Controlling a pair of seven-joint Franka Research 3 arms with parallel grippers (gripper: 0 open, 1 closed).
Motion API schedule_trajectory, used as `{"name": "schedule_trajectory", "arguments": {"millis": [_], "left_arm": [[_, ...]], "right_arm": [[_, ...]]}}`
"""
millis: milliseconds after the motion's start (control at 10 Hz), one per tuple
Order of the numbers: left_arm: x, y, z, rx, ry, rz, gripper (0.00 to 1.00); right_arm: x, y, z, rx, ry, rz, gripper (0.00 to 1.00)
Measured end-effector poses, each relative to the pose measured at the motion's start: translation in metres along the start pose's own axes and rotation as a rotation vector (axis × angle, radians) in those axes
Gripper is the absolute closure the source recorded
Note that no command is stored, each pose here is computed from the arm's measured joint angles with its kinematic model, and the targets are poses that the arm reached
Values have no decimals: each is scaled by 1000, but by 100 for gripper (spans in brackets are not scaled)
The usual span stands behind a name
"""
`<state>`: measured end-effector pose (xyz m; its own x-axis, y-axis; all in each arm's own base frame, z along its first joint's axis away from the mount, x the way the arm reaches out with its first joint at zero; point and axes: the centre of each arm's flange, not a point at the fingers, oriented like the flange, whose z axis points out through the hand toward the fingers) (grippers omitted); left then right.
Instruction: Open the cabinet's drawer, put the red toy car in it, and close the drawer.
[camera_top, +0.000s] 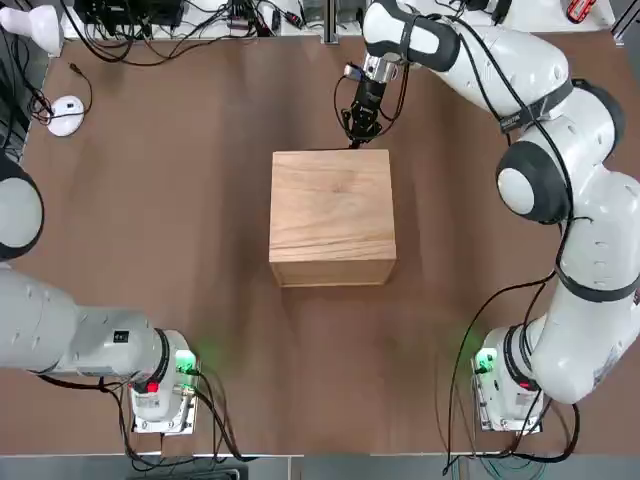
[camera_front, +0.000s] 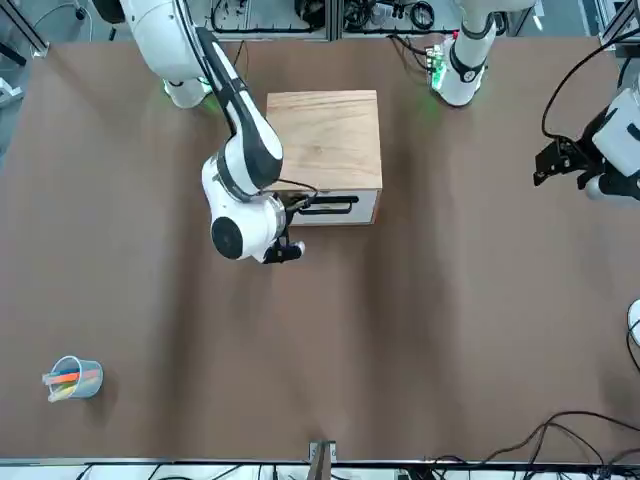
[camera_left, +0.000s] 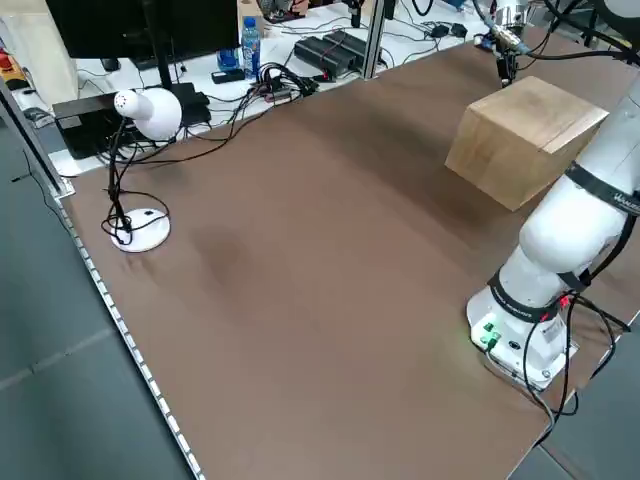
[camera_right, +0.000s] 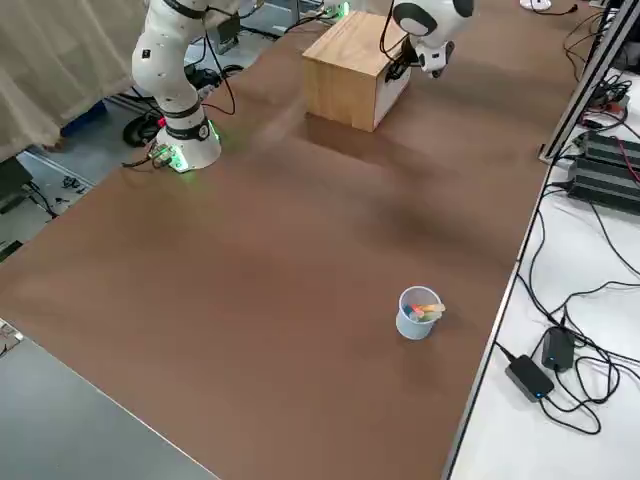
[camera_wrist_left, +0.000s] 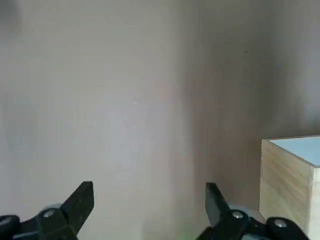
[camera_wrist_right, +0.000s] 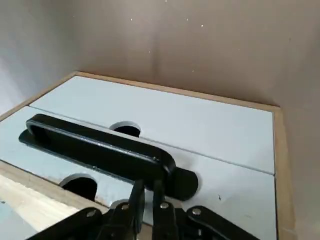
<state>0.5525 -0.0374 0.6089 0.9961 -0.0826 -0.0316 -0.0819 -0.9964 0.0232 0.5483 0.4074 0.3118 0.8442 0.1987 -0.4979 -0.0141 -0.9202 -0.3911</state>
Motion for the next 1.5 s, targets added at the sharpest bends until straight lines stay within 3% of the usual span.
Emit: {"name": "schedule_trajectory", "arguments": {"millis": [200, 400, 700, 900, 1000, 1100, 1300, 1500], "left_arm": [[0, 0, 0, 0, 1, 0, 1], [0, 0, -1, 0, 1, 0, 1], [1, 0, -2, 0, 12, 0, 1], [2, 0, -3, 0, 24, -1, 1], [3, 0, -4, 1, 34, -1, 1], [5, -1, -5, 1, 45, -2, 1], [5, -1, -6, 1, 52, -3, 1], [6, -2, -7, 1, 55, -4, 1]], "right_arm": [[0, 0, 0, 0, 0, 0, 85], [2, 3, -13, -36, 26, -9, 74], [18, 45, -105, -115, 197, 9, 27], [26, 102, -170, -95, 281, 81, 0], [29, 141, -199, -93, 315, 126, 0], [27, 172, -226, -144, 356, 152, 0], [17, 189, -265, -312, 449, 169, 0], [2, 216, -302, -323, 507, 213, 0]]}}
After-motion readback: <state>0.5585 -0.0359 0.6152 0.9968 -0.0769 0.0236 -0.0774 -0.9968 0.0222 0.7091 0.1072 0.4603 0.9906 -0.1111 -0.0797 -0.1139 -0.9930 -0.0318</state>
